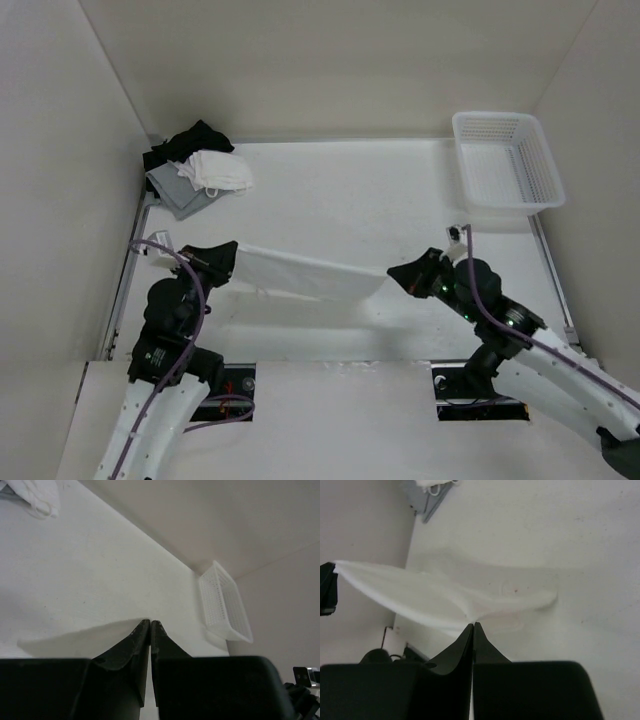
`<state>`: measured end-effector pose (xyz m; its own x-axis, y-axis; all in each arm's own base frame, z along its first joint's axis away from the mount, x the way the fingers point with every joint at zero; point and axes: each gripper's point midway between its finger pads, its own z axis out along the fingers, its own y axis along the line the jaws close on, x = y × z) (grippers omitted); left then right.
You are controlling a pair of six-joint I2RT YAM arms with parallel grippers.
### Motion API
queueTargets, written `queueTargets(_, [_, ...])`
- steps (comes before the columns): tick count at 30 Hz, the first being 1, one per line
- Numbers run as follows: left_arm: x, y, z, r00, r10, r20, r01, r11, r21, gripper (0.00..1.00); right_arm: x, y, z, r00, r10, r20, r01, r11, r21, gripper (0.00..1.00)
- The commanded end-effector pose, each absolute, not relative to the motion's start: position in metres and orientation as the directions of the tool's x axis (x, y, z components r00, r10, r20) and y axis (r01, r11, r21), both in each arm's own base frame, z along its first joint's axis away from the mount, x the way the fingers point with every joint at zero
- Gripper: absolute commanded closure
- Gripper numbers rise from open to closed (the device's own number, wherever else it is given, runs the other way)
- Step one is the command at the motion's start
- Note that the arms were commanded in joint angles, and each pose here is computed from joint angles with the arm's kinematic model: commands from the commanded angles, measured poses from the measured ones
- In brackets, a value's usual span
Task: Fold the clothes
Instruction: Fold the tank top
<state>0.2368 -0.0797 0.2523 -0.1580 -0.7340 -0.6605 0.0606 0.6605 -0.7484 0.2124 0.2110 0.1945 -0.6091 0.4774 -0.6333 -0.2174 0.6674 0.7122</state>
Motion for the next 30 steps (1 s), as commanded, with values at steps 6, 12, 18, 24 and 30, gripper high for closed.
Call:
queueTargets(6, [0.196, -0.071, 0.266, -0.212, -0.719, -0.662, 0.021, 0.674, -0.738, 0.97, 0.152, 0.176, 0.22, -0.618, 0.466, -0.633, -0.145, 0.724, 0.674, 0.99])
queueTargets(12, [0.223, -0.078, 0.211, -0.278, -0.695, -0.663, -0.068, 0.702, -0.708, 0.96, 0.179, 0.195, 0.201, -0.614, 0.398, -0.681, -0.144, 0.792, 0.593, 0.98])
queueTargets(18, [0.292, -0.083, 0.171, -0.283, -0.695, -0.661, -0.129, 0.711, -0.692, 0.95, 0.266, 0.204, 0.168, -0.623, 0.437, -0.649, -0.112, 0.771, 0.627, 0.99])
queueTargets(24, [0.367, -0.097, 0.161, -0.312, -0.733, -0.604, -0.128, 0.662, -0.738, 0.94, 0.346, 0.195, 0.15, -0.621, 0.441, -0.648, -0.052, 0.802, 0.596, 0.99])
queueTargets(30, [0.382, -0.108, 0.161, -0.317, -0.781, -0.538, -0.108, 0.594, -0.797, 0.94, 0.365, 0.19, 0.15, -0.615, 0.442, -0.652, -0.038, 0.81, 0.585, 0.99])
